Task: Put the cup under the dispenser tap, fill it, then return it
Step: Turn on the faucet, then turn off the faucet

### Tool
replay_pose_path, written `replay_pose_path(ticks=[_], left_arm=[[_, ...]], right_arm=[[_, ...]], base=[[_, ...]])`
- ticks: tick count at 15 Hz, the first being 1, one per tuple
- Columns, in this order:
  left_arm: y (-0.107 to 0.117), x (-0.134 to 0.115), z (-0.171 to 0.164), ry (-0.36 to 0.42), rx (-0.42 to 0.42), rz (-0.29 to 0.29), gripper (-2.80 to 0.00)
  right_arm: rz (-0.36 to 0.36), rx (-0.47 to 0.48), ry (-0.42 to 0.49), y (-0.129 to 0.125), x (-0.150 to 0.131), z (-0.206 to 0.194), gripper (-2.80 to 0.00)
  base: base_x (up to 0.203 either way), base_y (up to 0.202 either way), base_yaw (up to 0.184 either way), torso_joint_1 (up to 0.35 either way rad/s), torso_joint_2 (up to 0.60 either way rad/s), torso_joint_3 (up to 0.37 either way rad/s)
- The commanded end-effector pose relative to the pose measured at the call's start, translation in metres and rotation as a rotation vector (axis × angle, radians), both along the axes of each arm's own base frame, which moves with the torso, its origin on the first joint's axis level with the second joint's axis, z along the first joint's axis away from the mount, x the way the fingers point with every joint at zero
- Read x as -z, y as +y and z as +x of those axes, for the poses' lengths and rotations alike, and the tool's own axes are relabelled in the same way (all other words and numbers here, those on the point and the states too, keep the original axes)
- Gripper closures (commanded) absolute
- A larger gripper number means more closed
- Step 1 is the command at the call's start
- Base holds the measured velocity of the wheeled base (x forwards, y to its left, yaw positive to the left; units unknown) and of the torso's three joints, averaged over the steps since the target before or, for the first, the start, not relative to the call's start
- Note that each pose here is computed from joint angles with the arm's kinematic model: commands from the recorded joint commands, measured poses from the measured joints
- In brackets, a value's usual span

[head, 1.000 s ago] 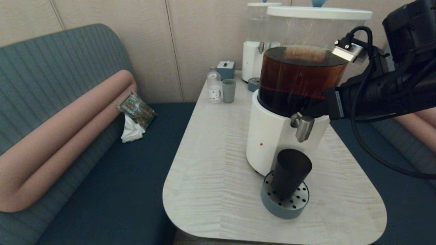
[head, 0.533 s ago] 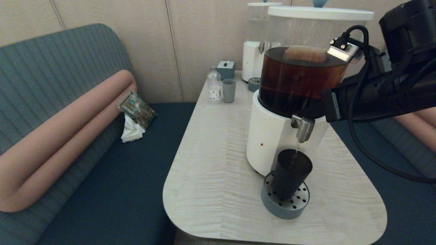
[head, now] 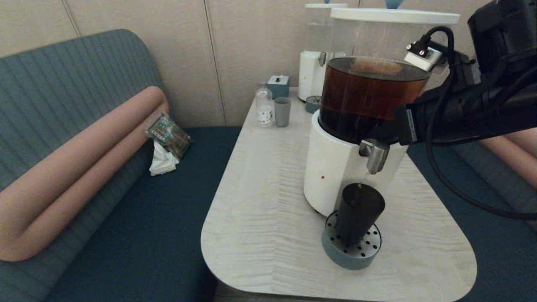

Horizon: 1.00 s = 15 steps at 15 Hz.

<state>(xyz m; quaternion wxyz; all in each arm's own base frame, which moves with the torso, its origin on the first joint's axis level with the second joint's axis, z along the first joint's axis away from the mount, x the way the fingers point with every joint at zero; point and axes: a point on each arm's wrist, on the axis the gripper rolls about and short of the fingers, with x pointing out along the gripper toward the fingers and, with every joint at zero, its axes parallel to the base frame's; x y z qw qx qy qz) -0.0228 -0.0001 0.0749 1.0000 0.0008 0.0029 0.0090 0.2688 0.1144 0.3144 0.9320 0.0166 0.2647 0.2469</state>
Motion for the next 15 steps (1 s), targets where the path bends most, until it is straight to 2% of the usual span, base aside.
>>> replay_pose_path(ticks=[1,5,8,11,15], left_arm=[[0.000,0.000,0.000,0.003,0.000,0.000,0.00],[0.000,0.000,0.000,0.003,0.000,0.000,0.00],[0.000,0.000,0.000,0.002,0.000,0.000,0.00],[0.000,0.000,0.000,0.003,0.000,0.000,0.00],[0.000,0.000,0.000,0.002,0.000,0.000,0.00]], right_arm=[[-0.003,0.044,-0.020,-0.009,-0.004,-0.001,0.00],[-0.005,0.107,-0.039,-0.024,-0.008,-0.001,0.00],[0.008,0.128,-0.081,-0.036,-0.021,-0.021,0.00],[0.002,0.195,-0.161,-0.055,-0.040,-0.062,0.00],[-0.031,0.392,-0.315,-0.091,-0.058,-0.146,0.00]], base=[[0.000,0.000,0.000,0.000,0.00,0.000],[0.000,0.000,0.000,0.000,0.00,0.000],[0.000,0.000,0.000,0.000,0.00,0.000],[0.000,0.000,0.000,0.000,0.00,0.000],[0.000,0.000,0.000,0.000,0.00,0.000]])
